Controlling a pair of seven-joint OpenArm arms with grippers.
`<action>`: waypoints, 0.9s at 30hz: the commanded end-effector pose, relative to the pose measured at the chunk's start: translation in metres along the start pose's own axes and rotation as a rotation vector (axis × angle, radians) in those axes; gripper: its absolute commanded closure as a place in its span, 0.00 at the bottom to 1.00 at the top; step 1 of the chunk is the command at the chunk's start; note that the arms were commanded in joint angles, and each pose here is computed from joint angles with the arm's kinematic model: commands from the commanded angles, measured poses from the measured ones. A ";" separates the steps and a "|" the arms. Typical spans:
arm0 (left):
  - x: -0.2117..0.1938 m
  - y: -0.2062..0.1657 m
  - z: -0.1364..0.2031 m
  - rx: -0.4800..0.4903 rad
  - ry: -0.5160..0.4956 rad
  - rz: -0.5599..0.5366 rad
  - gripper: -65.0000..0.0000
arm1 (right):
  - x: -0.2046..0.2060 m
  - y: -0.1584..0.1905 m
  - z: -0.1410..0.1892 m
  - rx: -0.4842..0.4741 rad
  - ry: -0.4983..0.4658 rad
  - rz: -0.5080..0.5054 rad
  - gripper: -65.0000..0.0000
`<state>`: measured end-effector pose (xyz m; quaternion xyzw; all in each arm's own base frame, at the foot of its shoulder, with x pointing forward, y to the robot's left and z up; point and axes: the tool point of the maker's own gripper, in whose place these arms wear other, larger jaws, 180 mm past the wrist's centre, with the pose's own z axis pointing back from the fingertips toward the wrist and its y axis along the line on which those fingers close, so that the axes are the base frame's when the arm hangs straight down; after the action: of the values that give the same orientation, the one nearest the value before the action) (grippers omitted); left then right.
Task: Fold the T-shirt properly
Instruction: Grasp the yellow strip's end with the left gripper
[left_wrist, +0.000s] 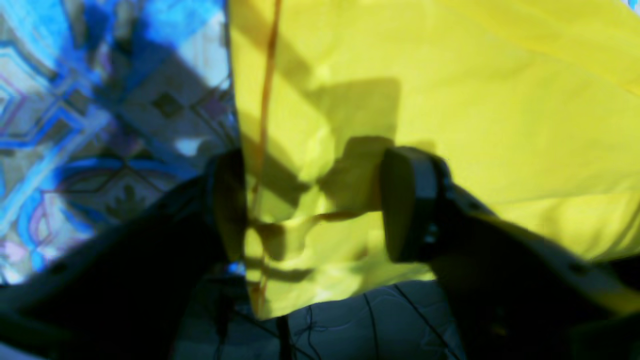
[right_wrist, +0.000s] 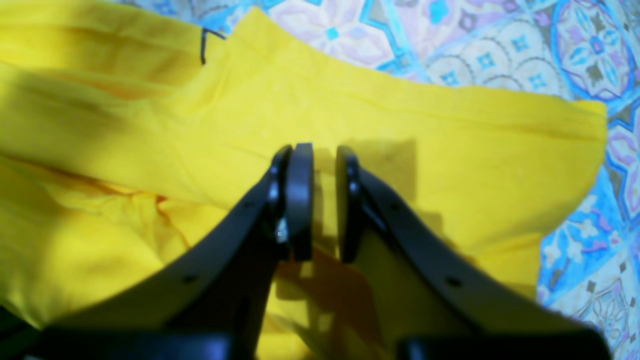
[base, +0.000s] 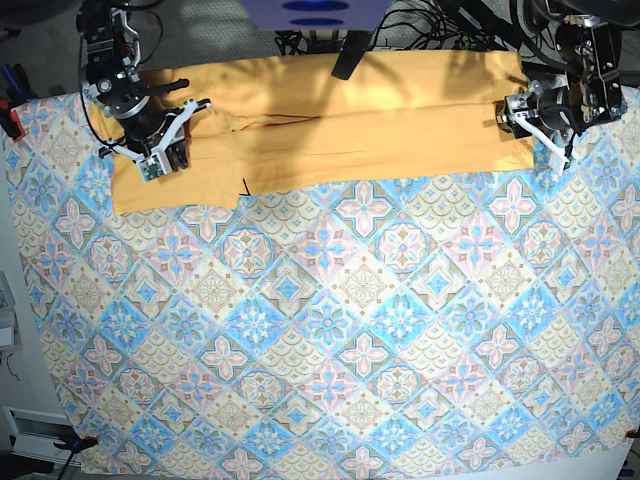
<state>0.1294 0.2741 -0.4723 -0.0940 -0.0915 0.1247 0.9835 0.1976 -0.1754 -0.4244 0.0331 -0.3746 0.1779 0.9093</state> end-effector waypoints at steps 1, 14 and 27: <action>-0.004 -0.008 -0.006 -0.025 -0.003 0.016 0.61 | 0.010 -0.003 0.002 -0.005 -0.036 0.008 0.87; 0.006 -0.069 -0.001 -0.198 -0.050 -0.021 0.85 | 0.015 -0.005 0.000 -0.008 -0.044 0.011 0.87; 0.023 -0.100 0.022 -0.245 -0.150 -0.085 1.00 | 0.018 -0.006 -0.001 -0.010 -0.051 0.012 0.87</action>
<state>0.1623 0.1885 -0.4357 -0.1950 -0.1656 0.0837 0.9631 0.2037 -0.1752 -0.4224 0.0312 -0.3785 0.1775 0.9079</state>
